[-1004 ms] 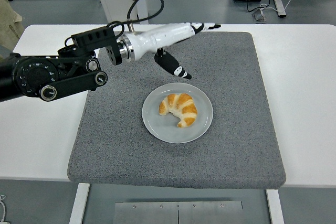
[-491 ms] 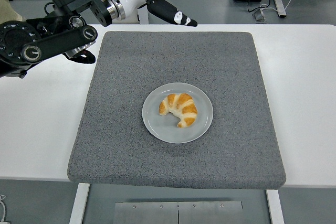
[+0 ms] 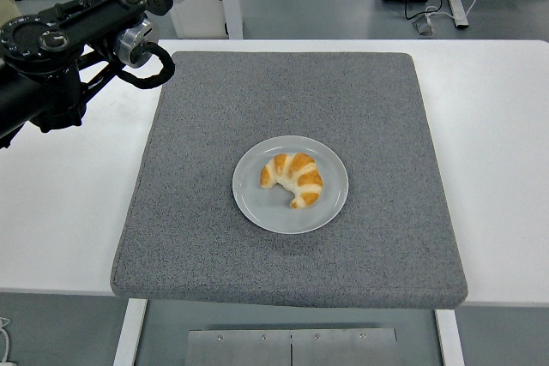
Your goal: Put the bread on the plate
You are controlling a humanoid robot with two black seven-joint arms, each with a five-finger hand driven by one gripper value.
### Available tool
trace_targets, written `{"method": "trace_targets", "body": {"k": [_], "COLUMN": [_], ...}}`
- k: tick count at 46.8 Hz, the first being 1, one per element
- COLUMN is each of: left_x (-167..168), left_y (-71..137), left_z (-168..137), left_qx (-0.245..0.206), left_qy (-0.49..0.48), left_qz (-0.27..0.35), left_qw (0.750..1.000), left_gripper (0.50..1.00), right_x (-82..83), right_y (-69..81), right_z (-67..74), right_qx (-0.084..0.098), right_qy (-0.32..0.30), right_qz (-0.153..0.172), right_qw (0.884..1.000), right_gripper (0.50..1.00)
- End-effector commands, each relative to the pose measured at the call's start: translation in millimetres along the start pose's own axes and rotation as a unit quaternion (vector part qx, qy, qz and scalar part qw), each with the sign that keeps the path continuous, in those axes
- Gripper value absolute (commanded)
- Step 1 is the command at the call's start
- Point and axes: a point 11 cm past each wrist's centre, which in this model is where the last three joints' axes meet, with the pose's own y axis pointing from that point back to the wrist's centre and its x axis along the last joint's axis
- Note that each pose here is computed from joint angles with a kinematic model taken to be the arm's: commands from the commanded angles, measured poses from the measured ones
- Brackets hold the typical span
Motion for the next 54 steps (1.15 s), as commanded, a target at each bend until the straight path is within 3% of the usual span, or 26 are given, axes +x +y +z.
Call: {"method": "trace_targets", "body": {"k": [1,10,17,27,35,41,54], "left_x": [6.2,18.1,26.4,25.6,23.9,25.4,24.8], "left_y": [-4.8,-7.3,-5.1,-3.8,3.8,9.1,16.4], "left_z": [-4.2,-22.8,-44.6,-71.2,-97.5,-112.5,-127.6], "left_qx": [0.003,0.004,0.001,0.009,0.023,0.022,0.022], "left_qy": [0.031,0.135,0.244,0.318,0.348,0.371,0.383], "left_qz": [0.009,0.038,0.045,0.069,0.085,0.097,0.103], "left_qw": [0.999,0.99,0.969,0.946,0.933,0.923,0.918], "left_gripper": [0.999,0.999,0.999,0.999,0.999,0.999,0.999], "right_x": [-0.3,-0.3,0.2,0.2,-5.4,0.2,-5.4], "right_y": [0.0,0.0,0.0,0.0,-0.2,0.0,-0.2], "right_z": [0.1,0.1,0.1,0.1,-0.5,0.1,-0.6], "right_qx": [0.0,0.0,0.0,0.0,0.0,0.0,0.001], "right_qy": [0.0,0.0,0.0,0.0,-0.005,0.0,-0.005], "right_qz": [0.0,0.0,0.0,0.0,-0.009,0.0,-0.009], "right_qw": [1.0,1.0,1.0,1.0,1.0,1.0,1.0], "right_gripper": [1.0,1.0,1.0,1.0,1.0,1.0,1.0]}}
